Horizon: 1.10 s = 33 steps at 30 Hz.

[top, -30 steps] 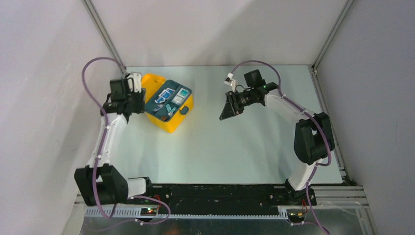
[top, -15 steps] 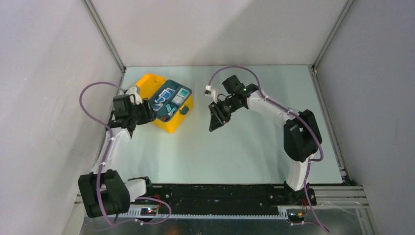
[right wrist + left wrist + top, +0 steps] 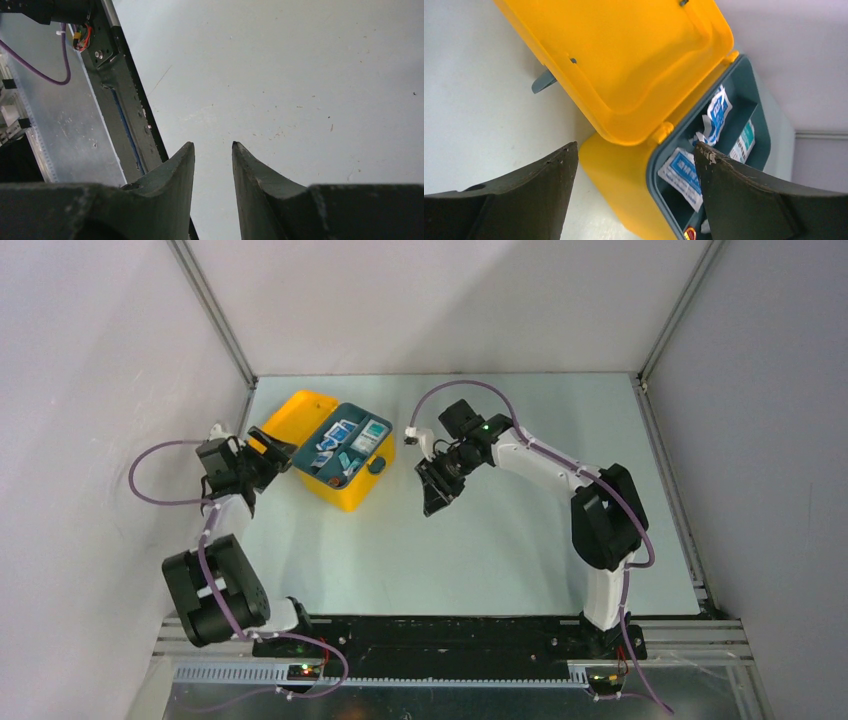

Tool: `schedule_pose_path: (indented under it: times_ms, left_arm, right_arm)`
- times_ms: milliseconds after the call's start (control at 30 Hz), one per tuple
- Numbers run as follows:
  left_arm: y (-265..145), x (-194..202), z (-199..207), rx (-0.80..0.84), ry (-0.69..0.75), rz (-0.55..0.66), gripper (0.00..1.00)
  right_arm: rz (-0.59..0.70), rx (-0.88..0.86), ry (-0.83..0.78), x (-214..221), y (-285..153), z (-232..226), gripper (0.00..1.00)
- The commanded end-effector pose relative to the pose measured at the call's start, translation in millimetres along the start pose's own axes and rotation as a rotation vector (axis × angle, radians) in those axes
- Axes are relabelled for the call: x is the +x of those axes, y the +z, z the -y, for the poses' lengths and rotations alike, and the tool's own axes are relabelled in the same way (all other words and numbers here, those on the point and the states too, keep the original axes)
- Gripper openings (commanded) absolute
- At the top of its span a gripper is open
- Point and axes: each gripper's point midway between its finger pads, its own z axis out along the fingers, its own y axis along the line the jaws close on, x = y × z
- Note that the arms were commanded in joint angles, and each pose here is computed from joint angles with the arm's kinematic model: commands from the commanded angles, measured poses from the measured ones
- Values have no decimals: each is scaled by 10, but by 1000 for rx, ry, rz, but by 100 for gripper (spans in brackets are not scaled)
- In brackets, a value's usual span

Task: Organize the medicine kit

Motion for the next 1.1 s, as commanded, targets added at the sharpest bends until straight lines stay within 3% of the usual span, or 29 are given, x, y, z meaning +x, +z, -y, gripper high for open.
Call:
schedule_pose_path:
  times_ms: [0,267,467,567,700,867,967,1067]
  left_arm:
    - [194,-212,85,89,-134,45,90]
    - [482,-393,30,103,-226,76,88]
    - [562,-561,139,193,-260,148,75]
    - [509,-589,210,238,-251,179,64]
    - [399,-615,290,274,-158,225,47]
    - [315,-552,340,295,-55,237,34]
    - [247,-460,426,321,46,242,32]
    - [74,-419,660,368,197,281,38]
  right_arm:
    - [10,42,-57,-70,-74,-6,38]
    - [3,57,-61,-46,-72,31,39]
    - [-4,66,-60,-28,-68,52,39]
    - [-5,67,-63,-21,-67,59,38]
    - [-6,62,-60,-24,-59,58,39]
    - [-10,58,-54,-23,-32,68,39]
    - [-15,61,-51,-11,-18,85,39]
    - [-16,64,-51,-8,-14,93,38]
